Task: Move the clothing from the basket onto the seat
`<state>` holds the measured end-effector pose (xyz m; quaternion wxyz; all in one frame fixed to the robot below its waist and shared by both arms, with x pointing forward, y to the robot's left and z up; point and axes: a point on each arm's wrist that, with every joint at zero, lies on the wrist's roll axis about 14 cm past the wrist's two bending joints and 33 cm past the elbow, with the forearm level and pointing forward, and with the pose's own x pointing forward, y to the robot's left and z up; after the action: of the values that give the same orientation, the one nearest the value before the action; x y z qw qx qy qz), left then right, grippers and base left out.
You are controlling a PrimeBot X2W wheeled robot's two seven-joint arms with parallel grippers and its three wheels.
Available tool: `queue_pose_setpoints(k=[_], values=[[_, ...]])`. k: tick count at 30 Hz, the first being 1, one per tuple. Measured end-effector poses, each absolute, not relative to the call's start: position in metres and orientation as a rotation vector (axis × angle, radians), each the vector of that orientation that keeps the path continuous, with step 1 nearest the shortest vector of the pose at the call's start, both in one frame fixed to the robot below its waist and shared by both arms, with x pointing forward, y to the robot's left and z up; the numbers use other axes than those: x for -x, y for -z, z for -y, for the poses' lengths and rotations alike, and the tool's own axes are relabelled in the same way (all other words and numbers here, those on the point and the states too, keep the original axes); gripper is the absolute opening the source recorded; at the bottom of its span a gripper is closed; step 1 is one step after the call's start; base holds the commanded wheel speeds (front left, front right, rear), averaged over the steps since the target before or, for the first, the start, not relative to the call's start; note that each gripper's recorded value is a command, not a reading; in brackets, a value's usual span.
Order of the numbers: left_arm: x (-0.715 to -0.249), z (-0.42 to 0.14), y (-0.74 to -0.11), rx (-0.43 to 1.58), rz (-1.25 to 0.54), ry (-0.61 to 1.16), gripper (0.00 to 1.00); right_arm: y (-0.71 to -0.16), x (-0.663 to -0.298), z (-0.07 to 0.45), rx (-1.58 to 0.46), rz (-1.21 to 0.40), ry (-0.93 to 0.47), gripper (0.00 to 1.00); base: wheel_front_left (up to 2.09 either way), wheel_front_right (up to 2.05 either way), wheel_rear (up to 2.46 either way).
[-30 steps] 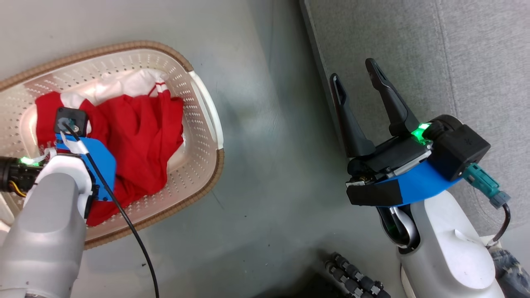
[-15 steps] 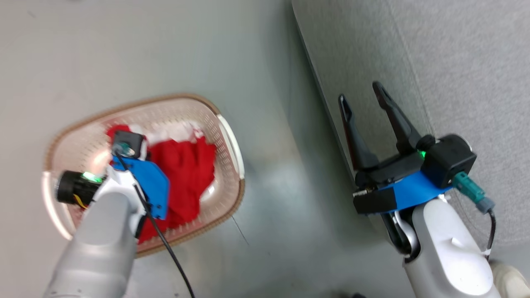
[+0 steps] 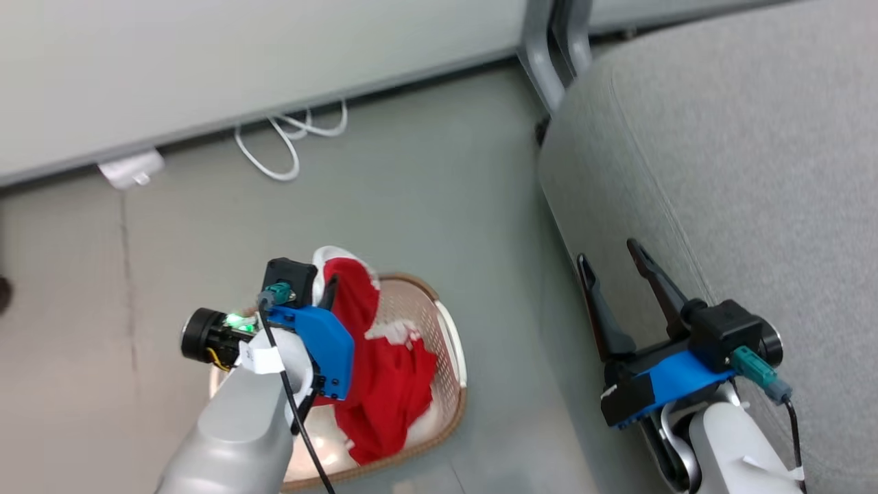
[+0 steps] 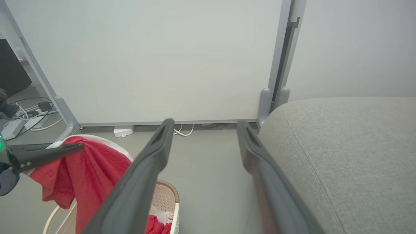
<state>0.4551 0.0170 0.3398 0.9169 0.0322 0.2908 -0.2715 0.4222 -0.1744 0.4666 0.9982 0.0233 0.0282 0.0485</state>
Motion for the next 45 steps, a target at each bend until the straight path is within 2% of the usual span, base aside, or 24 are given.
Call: queue_pose_setpoints(k=[13,24,32,45], values=[[-0.443,0.025,-0.483,0.000,-0.228,0.682,0.00,-0.513,-0.394,0.143,-0.056,0.040,-0.181,1.00,0.00,0.00,0.00],[-0.429,0.059,-0.552,0.006,-0.069,0.789,0.00,-0.524,-0.379,0.136,-0.060,0.060,-0.200,1.00,0.00,0.00,0.00],[-0.417,0.080,-0.580,0.001,-0.017,0.851,0.00,-0.526,-0.371,0.136,-0.061,0.064,-0.199,1.00,0.00,0.00,0.00],[-0.409,0.090,-0.567,-0.001,-0.058,0.877,0.00,-0.523,-0.369,0.128,-0.056,0.046,-0.222,1.00,0.00,0.00,0.00]])
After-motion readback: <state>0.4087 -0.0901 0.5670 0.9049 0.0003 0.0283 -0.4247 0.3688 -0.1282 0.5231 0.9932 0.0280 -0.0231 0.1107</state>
